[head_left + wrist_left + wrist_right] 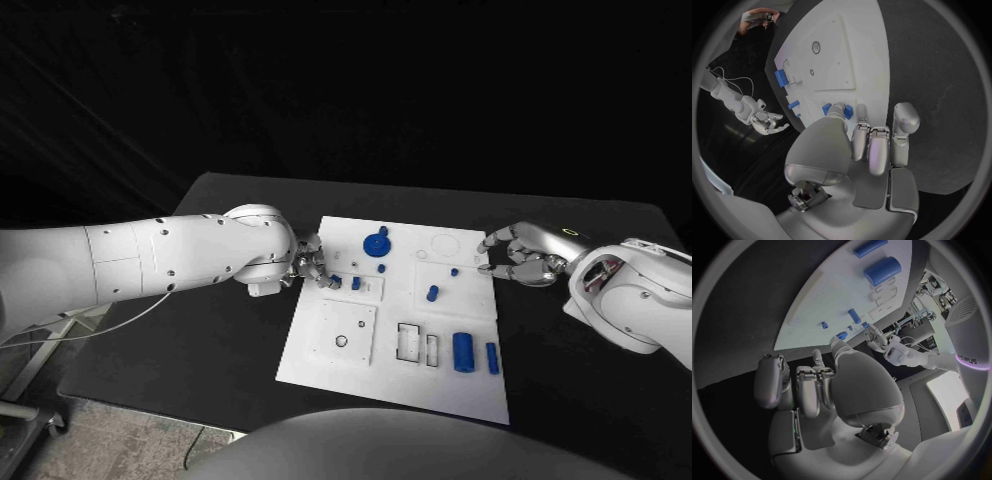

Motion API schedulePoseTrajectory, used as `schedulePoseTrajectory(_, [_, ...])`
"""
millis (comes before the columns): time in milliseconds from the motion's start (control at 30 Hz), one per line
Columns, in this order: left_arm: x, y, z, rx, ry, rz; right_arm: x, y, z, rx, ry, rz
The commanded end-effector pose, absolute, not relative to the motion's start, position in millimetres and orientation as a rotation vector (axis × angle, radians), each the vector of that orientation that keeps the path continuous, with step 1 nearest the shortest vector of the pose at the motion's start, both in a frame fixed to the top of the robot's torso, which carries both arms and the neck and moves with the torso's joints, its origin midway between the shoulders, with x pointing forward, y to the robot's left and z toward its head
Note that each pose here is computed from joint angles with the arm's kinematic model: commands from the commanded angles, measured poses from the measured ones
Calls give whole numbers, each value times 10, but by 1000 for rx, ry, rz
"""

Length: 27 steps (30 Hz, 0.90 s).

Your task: Assemble the parts on the task board

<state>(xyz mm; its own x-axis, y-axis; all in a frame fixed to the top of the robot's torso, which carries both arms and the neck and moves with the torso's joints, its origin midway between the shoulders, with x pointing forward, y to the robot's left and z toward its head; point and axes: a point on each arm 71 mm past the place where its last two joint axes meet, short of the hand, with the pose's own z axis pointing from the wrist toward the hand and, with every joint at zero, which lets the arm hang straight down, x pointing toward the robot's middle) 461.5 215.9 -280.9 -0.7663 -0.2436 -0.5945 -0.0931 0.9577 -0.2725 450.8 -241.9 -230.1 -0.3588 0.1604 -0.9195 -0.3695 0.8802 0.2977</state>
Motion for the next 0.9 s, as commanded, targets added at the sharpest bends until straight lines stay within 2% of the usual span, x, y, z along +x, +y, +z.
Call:
schedulePoseTrajectory(33, [4562, 2149, -2882, -217, 2485, -298, 4502, -2420, -2316, -163, 1876, 547])
schedulePoseTrajectory(900, [4582, 2235, -2886, -235, 2480, -293, 4502, -2434, -2327, -158, 1889, 531])
